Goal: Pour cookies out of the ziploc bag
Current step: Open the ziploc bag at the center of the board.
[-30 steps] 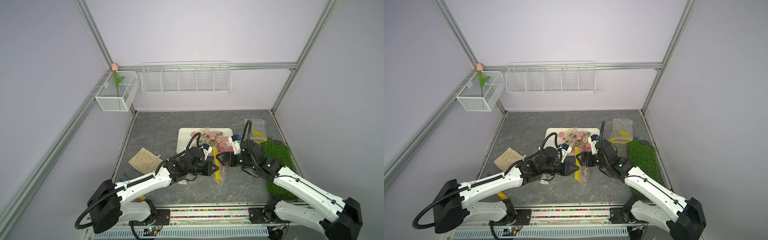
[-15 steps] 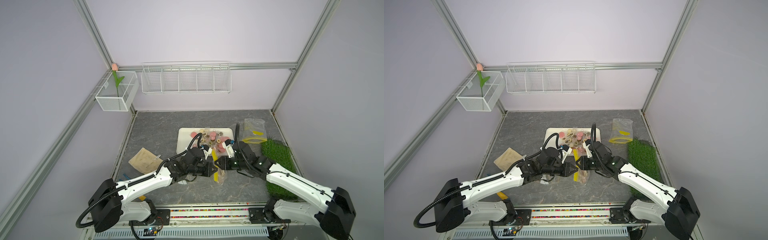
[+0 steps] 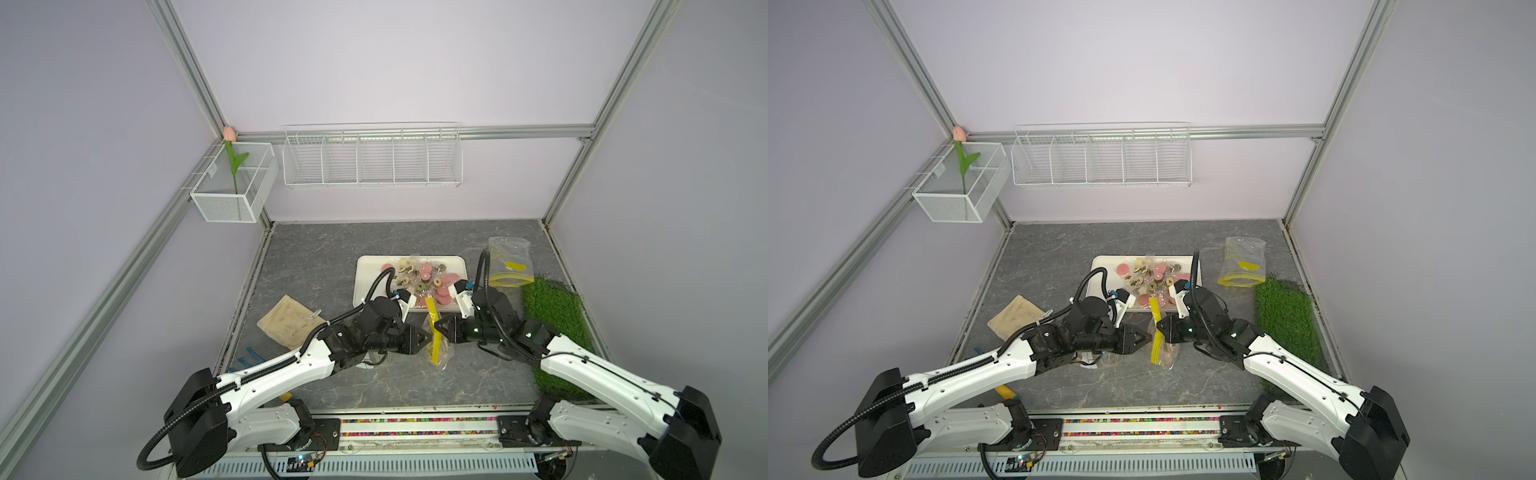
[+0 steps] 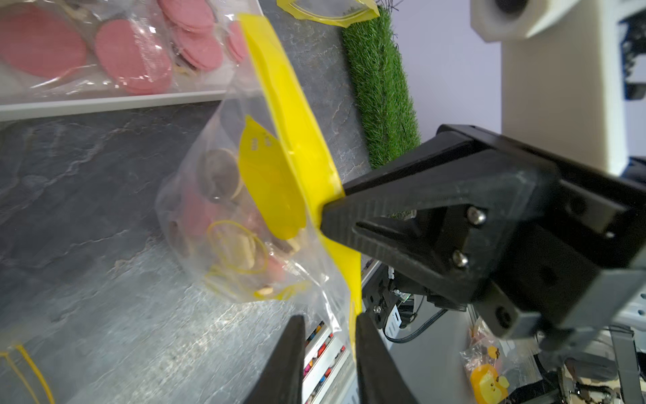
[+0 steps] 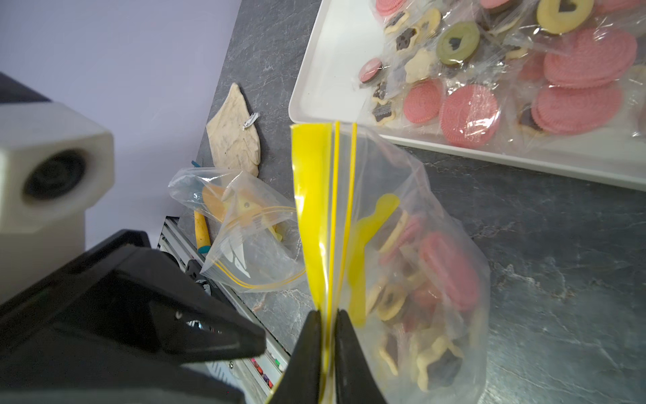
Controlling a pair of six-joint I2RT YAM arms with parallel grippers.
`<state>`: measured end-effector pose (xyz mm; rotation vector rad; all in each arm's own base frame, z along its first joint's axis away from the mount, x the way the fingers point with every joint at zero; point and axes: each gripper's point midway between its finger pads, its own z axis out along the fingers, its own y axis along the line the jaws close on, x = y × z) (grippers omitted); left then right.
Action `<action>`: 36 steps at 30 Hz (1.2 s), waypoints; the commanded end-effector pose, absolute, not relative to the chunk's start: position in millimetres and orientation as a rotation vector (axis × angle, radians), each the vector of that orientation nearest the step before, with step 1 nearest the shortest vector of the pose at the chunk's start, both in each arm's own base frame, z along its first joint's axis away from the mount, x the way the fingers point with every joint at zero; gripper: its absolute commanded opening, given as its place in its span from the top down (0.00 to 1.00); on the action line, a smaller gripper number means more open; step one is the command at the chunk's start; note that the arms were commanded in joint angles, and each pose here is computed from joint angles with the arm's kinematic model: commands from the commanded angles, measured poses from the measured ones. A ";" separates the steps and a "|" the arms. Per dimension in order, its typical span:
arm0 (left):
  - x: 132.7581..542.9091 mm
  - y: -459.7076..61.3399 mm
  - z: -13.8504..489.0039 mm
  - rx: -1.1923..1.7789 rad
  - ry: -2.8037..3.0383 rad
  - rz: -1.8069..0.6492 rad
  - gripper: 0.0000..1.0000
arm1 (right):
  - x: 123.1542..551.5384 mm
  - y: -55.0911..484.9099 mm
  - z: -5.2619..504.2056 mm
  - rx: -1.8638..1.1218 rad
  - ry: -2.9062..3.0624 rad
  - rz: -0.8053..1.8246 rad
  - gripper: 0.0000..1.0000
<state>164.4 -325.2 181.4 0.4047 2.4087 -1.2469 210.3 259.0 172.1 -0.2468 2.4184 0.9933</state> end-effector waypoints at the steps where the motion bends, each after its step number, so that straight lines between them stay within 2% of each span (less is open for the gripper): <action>1: 173.3 -308.9 183.6 0.319 2.378 -1.250 0.70 | 211.9 260.3 179.1 -0.284 2.336 1.023 0.86; 6: 184.5 -301.5 186.6 0.242 2.315 -1.313 0.67 | 210.3 259.8 182.0 -0.301 2.282 1.050 0.86; 14: 200.3 -320.8 199.4 0.285 2.184 -1.379 0.66 | 207.2 260.1 185.1 -0.314 2.246 1.088 0.89; 22: 221.1 -330.6 198.4 0.267 2.126 -1.411 0.46 | 207.6 261.0 183.3 -0.297 2.244 1.115 0.92; 36: 232.3 -329.5 179.6 0.216 2.103 -1.437 0.45 | 210.5 261.7 186.5 -0.274 2.232 1.139 0.92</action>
